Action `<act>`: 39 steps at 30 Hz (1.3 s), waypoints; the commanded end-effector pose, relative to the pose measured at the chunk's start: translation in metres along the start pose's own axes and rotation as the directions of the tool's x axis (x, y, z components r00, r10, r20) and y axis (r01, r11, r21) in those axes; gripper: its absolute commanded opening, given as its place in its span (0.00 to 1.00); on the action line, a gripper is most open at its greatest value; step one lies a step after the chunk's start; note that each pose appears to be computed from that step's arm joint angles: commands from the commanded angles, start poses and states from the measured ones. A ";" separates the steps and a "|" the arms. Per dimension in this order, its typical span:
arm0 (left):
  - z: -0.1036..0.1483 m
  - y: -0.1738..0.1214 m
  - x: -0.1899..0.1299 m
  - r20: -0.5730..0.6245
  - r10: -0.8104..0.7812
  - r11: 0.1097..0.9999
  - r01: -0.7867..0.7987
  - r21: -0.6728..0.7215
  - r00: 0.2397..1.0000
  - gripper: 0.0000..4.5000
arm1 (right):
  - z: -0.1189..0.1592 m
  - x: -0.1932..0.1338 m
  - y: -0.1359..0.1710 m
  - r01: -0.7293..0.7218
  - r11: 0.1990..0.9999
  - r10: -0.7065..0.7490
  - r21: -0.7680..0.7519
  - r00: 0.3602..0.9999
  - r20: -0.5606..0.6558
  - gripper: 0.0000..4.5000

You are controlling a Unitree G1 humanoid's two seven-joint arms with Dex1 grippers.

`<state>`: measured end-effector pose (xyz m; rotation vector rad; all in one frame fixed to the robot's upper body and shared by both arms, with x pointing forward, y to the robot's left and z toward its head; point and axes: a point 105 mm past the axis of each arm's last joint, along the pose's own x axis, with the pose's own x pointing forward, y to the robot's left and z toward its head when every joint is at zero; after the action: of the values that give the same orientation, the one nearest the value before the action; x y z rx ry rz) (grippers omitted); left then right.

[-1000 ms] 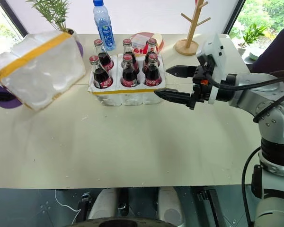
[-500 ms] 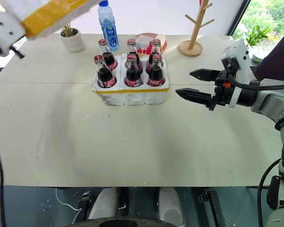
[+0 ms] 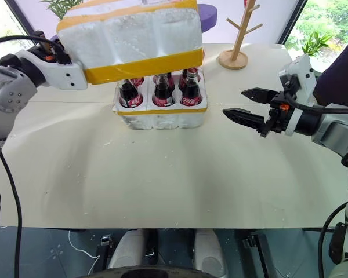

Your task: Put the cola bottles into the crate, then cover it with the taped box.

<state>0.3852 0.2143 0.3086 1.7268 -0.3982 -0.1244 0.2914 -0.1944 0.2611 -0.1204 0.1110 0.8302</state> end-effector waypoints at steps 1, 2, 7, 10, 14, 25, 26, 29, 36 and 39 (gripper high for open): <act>0.012 0.002 0.000 0.036 0.019 1.000 -0.019 0.010 0.999 0.06 | 0.015 -0.002 0.004 0.001 0.999 0.001 -0.043 0.999 0.046 1.00; 0.015 0.001 0.001 0.045 0.028 1.000 -0.028 0.003 0.999 0.06 | 0.015 -0.001 0.005 -0.002 0.999 0.004 -0.042 0.999 0.049 1.00; 0.023 0.003 0.010 0.069 0.067 0.997 -0.063 -0.050 0.995 0.06 | 0.013 0.003 0.004 -0.002 0.999 0.004 -0.035 0.999 0.055 1.00; 0.024 -0.004 0.014 0.078 0.029 1.000 -0.029 -0.008 0.997 0.06 | 0.013 0.004 0.005 -0.005 0.999 0.007 -0.032 0.998 0.057 1.00; 0.025 0.006 0.017 0.086 0.057 0.998 -0.059 0.026 0.995 0.06 | 0.013 0.004 0.007 -0.009 0.999 0.011 -0.031 0.998 0.061 1.00; 0.024 0.021 0.012 0.123 0.058 0.992 -0.071 0.102 0.991 0.06 | 0.010 0.002 0.011 -0.015 0.999 0.017 -0.036 0.998 0.060 1.00; 0.022 0.016 0.011 0.118 0.039 0.991 -0.053 0.119 0.992 0.06 | 0.010 0.002 0.011 -0.015 0.999 0.017 -0.036 0.998 0.061 1.00; 0.019 0.004 0.010 0.101 0.003 0.992 -0.016 0.127 0.995 0.06 | 0.011 0.003 0.011 -0.018 0.999 0.020 -0.038 0.998 0.065 1.00; 0.027 -0.009 0.003 0.127 -0.025 0.995 0.012 0.100 0.992 0.75 | 0.011 0.008 0.010 -0.025 0.999 0.028 -0.039 0.997 0.070 1.00; 0.028 -0.012 -0.005 0.144 -0.016 0.996 0.003 0.087 0.990 0.75 | 0.009 0.010 0.010 -0.031 0.999 0.034 -0.036 0.997 0.066 1.00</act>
<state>0.3842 0.1894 0.2682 1.8178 -0.4413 -0.3035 0.2923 -0.1808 0.2568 -0.1060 0.0905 0.8618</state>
